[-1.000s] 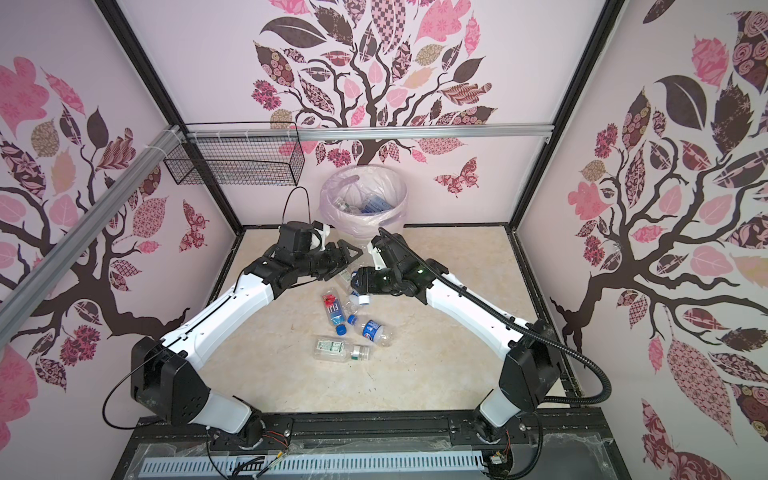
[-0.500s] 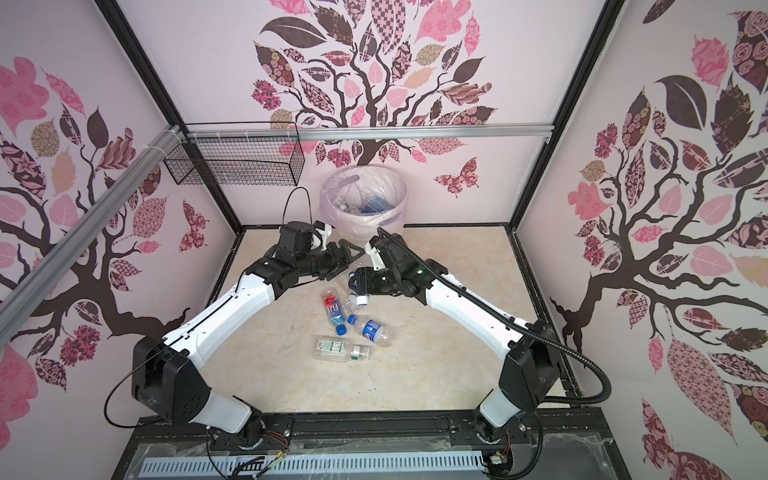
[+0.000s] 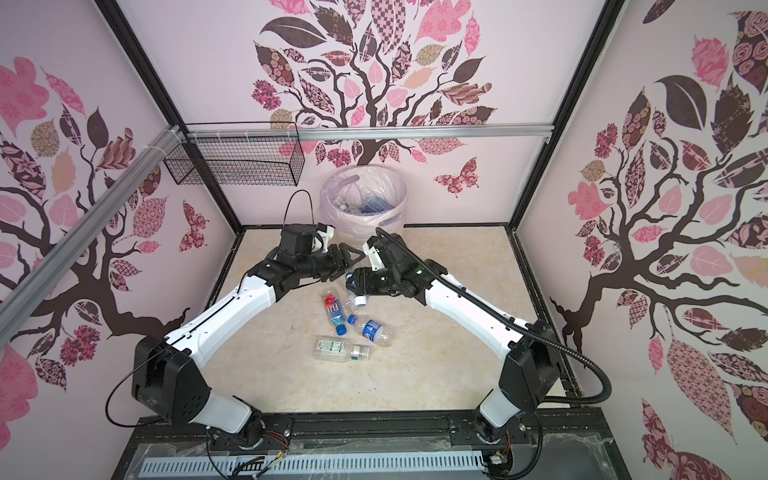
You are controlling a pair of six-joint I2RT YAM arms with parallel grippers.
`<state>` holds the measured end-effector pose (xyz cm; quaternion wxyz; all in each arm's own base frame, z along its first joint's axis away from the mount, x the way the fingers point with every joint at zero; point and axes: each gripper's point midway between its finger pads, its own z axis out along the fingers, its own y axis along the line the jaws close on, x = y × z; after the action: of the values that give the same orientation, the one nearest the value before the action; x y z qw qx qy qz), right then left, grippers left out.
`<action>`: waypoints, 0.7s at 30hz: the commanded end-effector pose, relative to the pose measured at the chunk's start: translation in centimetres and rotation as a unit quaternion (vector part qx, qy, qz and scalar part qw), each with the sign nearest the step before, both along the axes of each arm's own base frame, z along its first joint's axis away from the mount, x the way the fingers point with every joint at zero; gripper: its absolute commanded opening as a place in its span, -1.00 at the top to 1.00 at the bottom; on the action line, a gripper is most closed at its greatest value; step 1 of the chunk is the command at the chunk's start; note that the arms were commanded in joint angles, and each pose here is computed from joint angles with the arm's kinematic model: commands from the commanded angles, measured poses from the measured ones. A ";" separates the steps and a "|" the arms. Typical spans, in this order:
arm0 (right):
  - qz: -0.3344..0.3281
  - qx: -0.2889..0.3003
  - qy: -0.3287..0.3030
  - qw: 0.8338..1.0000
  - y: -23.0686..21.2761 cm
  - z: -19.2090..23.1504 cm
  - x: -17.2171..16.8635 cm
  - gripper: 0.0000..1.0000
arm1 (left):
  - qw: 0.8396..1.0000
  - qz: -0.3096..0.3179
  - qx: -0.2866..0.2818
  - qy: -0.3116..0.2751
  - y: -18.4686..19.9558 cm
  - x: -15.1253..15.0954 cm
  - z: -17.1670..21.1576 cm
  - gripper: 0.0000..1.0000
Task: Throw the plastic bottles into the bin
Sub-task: 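Open the right gripper and draw it back while the left lifts the bottle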
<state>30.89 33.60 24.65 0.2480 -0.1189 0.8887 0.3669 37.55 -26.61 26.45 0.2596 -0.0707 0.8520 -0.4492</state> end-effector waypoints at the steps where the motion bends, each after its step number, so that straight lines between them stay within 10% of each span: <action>1: 0.008 0.040 -0.053 0.998 0.9 4.5 0.7 -0.23 | 1.000 0.011 0.012 0.019 0.6 -0.3 -1.4 -0.18; 21: -0.076 -0.018 -0.103 0.992 -3.0 8.7 2.0 -0.99 | 0.975 0.170 0.066 -0.130 7.3 7.1 9.9 -0.06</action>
<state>32.81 32.23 29.69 0.3226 -0.1054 0.8794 0.3339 43.06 -20.63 33.05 0.3840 -0.1358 0.8321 -0.3763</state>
